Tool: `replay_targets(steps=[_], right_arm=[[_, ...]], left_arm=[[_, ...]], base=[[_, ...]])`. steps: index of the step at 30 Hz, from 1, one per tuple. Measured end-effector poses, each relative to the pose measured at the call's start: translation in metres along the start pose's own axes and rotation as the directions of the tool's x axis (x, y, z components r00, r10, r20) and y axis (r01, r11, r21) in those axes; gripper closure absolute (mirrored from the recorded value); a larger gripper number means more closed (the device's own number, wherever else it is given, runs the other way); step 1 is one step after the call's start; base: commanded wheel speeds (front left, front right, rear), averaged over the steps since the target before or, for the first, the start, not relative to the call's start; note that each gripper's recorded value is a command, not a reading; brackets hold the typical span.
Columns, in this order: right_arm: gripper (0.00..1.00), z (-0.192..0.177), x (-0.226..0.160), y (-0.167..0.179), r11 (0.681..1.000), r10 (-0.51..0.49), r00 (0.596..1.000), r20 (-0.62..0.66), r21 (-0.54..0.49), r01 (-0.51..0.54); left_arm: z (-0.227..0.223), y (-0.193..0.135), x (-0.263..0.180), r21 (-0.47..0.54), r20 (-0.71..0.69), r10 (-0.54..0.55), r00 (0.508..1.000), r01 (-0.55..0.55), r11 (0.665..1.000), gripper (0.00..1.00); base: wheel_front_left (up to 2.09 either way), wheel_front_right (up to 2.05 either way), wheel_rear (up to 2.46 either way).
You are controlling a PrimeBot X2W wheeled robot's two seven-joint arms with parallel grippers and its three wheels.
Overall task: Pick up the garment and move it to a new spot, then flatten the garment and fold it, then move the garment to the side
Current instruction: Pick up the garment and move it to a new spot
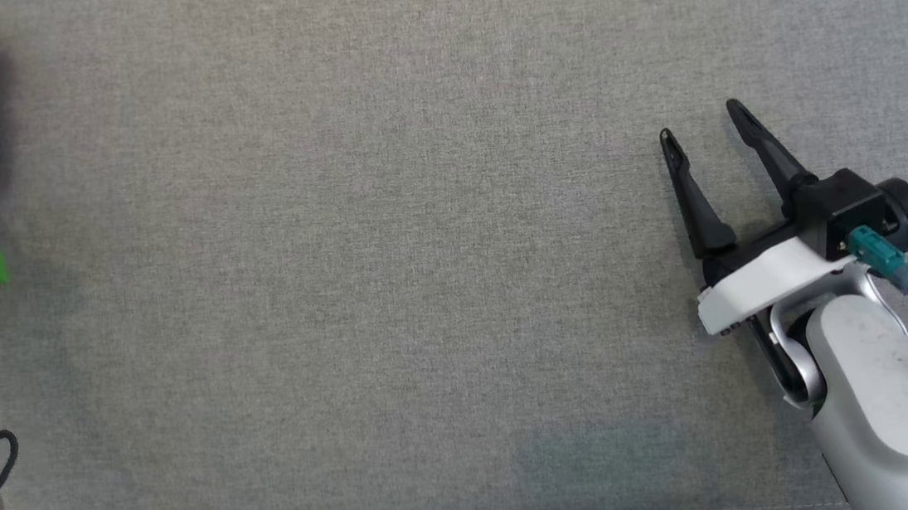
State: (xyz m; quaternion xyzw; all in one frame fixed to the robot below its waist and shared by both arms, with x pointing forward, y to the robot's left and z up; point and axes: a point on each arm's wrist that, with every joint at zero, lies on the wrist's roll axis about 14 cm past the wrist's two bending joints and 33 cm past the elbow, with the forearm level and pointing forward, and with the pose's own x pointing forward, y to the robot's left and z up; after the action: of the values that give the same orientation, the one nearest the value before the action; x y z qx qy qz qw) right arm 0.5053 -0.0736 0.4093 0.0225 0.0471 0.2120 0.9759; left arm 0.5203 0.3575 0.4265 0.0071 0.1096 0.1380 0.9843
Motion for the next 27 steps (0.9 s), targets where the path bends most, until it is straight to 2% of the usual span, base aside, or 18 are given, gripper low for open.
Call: replay_targets(steps=[2,7,12,15,19,25,27], right_arm=[[0.00,0.001,-0.004,0.005,1.000,-0.002,1.000,-0.002,0.018,0.002],[0.00,0.016,-0.018,0.019,0.999,-0.002,1.000,0.012,0.046,0.001],[0.00,0.040,-0.031,0.023,0.998,-0.025,0.998,0.064,0.064,0.021],[0.00,0.048,-0.044,0.017,0.996,-0.060,0.995,0.080,0.074,0.054],[0.00,0.055,-0.062,0.003,0.991,-0.115,0.989,0.090,0.076,0.109],[0.00,0.058,-0.094,-0.025,0.973,-0.223,0.971,0.090,0.074,0.217],[0.00,0.057,-0.105,-0.034,0.965,-0.257,0.963,0.086,0.073,0.251]], left_arm=[[0.014,-0.008,-0.008,0.005,0.051,-0.034,0.998,0.033,0.999,1.00],[0.062,-0.054,-0.031,0.020,0.197,-0.170,0.966,0.169,0.985,1.00],[0.081,-0.123,-0.059,-0.006,0.267,-0.329,0.906,0.343,0.939,1.00],[0.082,-0.172,-0.079,-0.021,0.279,-0.441,0.853,0.465,0.885,1.00],[0.086,-0.236,-0.105,-0.061,0.301,-0.567,0.767,0.609,0.791,1.00],[0.076,-0.310,-0.142,-0.114,0.286,-0.704,0.650,0.753,0.649,1.00],[0.069,-0.325,-0.149,-0.125,0.271,-0.729,0.629,0.773,0.621,1.00]], base=[[0.00,0.00,0.00],[0.00,0.00,0.00],[0.00,0.00,0.00],[0.00,0.00,0.00],[0.00,0.00,0.00],[0.00,0.00,0.00],[0.00,0.00,0.00]])
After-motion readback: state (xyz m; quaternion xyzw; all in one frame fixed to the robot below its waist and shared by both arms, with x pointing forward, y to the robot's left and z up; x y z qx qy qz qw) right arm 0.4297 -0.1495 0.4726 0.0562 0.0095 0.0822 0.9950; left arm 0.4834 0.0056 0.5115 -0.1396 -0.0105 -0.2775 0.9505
